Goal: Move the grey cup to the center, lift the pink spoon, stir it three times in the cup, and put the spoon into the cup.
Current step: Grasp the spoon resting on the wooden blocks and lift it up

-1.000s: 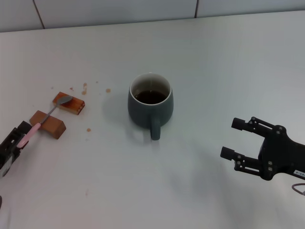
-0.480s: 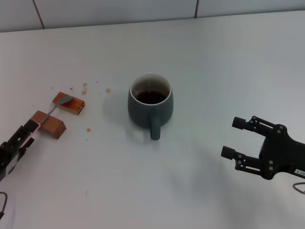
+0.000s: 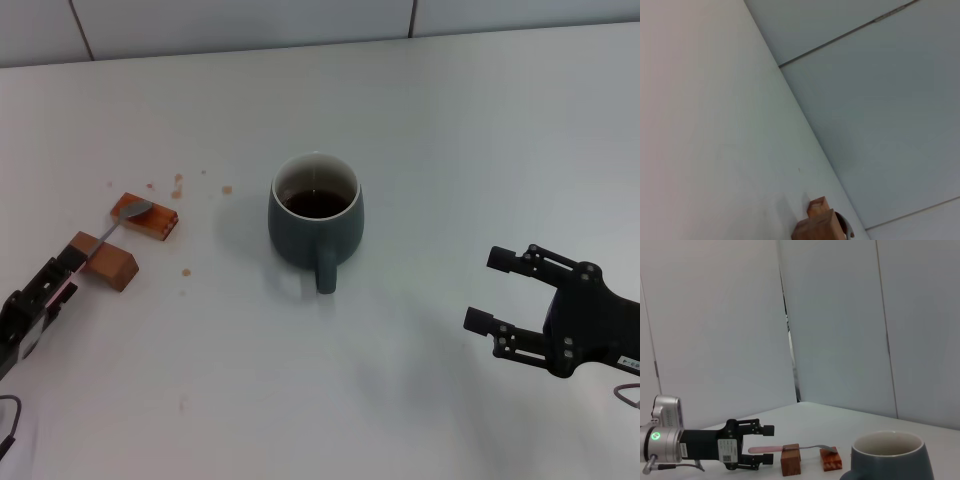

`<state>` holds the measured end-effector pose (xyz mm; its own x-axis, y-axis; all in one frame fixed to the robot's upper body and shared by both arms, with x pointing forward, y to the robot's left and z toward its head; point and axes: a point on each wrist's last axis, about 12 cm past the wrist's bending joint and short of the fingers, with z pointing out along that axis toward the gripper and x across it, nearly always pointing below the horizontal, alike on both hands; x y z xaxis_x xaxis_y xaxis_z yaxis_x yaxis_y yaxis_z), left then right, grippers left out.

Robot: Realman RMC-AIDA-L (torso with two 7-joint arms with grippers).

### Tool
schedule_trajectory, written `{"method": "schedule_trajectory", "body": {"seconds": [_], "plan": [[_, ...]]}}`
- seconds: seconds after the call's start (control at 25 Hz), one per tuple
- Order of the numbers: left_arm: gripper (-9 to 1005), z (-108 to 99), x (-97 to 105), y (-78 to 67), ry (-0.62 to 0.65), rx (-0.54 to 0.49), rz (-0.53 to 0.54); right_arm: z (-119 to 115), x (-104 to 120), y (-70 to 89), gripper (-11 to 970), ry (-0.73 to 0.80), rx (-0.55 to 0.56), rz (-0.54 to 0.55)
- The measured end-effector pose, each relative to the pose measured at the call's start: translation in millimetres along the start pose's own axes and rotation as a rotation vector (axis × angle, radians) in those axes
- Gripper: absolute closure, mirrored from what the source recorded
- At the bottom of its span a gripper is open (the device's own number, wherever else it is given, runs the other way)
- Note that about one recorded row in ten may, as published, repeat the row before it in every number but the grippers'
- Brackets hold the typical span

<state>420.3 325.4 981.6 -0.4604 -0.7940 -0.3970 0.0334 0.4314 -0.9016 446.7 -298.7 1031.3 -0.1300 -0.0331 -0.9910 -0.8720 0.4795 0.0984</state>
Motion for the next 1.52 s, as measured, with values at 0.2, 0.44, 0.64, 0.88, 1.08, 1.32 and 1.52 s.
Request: {"method": "schedule_trajectory", "body": {"seconds": [0.2,0.44,0.64,0.88,1.08,1.32,1.52], "plan": [[202,2.9,1.0,0.7,0.001,-0.011,-0.012,0.3,-0.4,-0.4,173,0.000,-0.001,-0.001],[329,4.5,1.7,1.0,0.005,-0.017,-0.017,-0.2,-1.0,-0.8,173,0.000,-0.002,0.006],[353,5.0,0.9,1.4,0.001,-0.021,-0.020,-0.3,-1.0,-0.8,173,0.000,-0.001,0.006],[362,5.4,0.9,1.9,0.002,-0.026,-0.039,-0.1,-1.1,-1.1,173,0.001,-0.002,0.006],[411,5.6,0.9,1.8,0.004,-0.025,-0.042,0.1,-1.2,-1.1,173,0.001,-0.003,0.005],[483,5.9,0.6,1.1,0.002,-0.019,-0.053,0.4,-1.4,-1.2,173,0.001,-0.004,0.005],[543,6.3,-0.2,0.5,0.001,-0.015,-0.055,0.7,-1.6,-1.4,173,0.001,-0.005,0.004]]}}
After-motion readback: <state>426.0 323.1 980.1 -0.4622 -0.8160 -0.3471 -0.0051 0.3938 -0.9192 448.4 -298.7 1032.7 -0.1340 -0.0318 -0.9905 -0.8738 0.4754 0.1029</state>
